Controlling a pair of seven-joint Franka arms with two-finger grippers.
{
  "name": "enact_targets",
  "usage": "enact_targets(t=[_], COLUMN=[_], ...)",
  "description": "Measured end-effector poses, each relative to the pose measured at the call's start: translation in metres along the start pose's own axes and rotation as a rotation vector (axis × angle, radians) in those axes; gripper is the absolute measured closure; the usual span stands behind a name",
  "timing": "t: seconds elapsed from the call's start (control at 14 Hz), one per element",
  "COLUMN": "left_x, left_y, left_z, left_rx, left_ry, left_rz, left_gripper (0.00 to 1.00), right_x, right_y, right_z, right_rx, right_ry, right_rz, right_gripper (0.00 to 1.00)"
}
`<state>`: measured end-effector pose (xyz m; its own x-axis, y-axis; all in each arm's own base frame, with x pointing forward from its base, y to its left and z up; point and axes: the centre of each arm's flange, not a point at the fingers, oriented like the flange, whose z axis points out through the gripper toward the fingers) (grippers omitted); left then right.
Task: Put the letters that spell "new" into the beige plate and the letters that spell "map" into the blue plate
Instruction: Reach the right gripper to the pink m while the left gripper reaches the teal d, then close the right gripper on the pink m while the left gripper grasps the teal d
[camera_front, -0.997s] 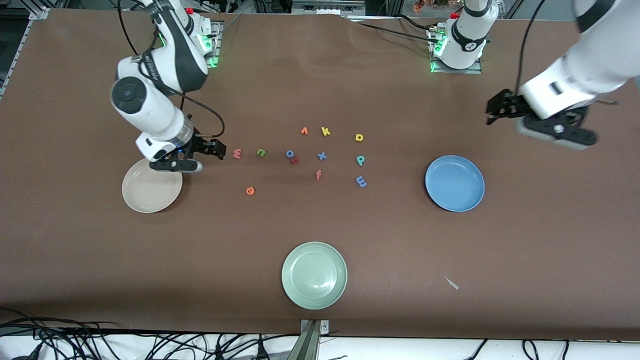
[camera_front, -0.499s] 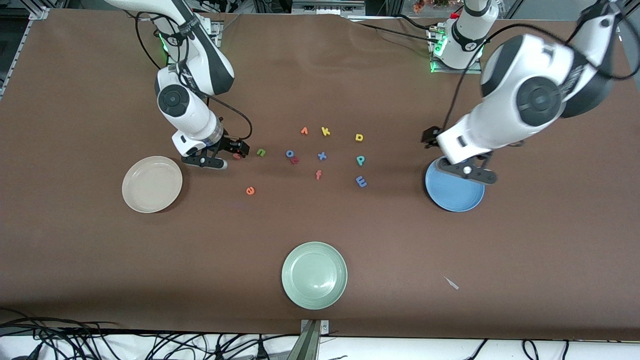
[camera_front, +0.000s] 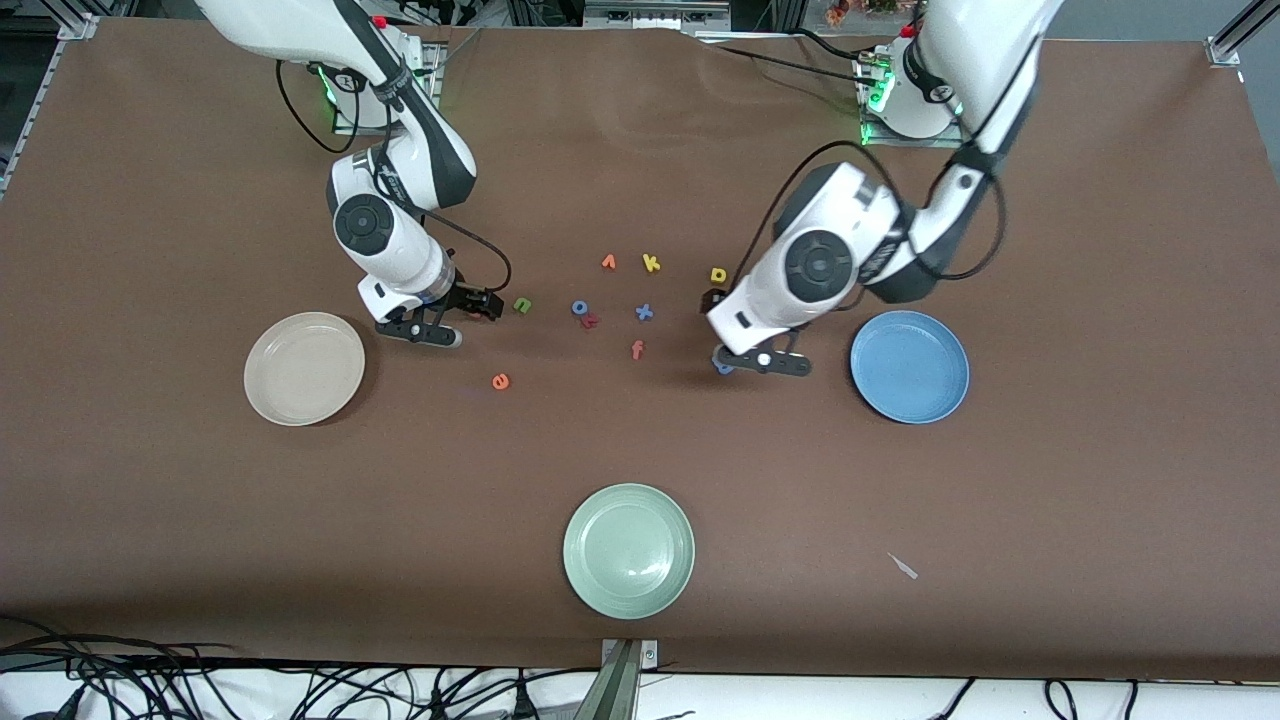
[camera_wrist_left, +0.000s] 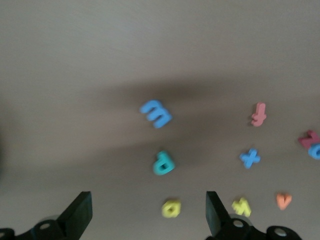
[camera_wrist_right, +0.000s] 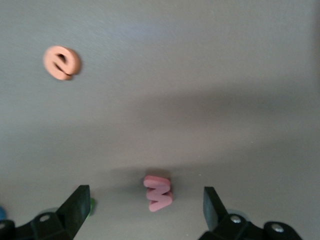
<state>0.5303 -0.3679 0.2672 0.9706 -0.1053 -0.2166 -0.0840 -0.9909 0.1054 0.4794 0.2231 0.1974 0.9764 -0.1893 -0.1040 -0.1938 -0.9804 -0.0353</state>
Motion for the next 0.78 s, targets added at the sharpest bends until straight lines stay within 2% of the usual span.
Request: enact_targets(t=[0.28,0.36,0.43,0.5,0.64,0.71,0.78], left_x=[-0.021,-0.025,-0.03,-0.034,-0.037,-0.037,-0.034], left_y=[0.005,0.005,0.008,0.013,0.017,0.015,0.011], left_z=[0.058,0.065,0.071,0.077,0.09,0.095,0.099], left_rx=[0.066,0.073,0.078,0.078,0.07,0.067,0.067], left_ry=[0.081,0.085,0.084,0.082,0.083,0.082,0.08], left_rz=[0.009,-0.004,-0.009,-0.009,-0.012,-0.015,-0.022], left_gripper=[0.0,0.0,0.0,0.0,0.04,0.13,0.15], right_x=[-0.002,-0.002,-0.003,-0.003,-0.003,-0.003,-0.003], right_y=[0.002,0.002,0.003,0.003,0.002,0.002,0.002], right_z=[0.018,0.02,0.021,0.022,0.023,0.023,0.023], right_rx=[-0.012,-0.013,-0.014,-0.014,-0.014,-0.013,-0.013], right_ry=[-0.024,-0.026,-0.027,-0.027,-0.027,-0.027,-0.027], right_rz=[0.022,0.023,0.024,0.024,0.025,0.024,0.023], right_gripper=[0.03,0.09,0.09,0.15,0.37,0.37,0.46])
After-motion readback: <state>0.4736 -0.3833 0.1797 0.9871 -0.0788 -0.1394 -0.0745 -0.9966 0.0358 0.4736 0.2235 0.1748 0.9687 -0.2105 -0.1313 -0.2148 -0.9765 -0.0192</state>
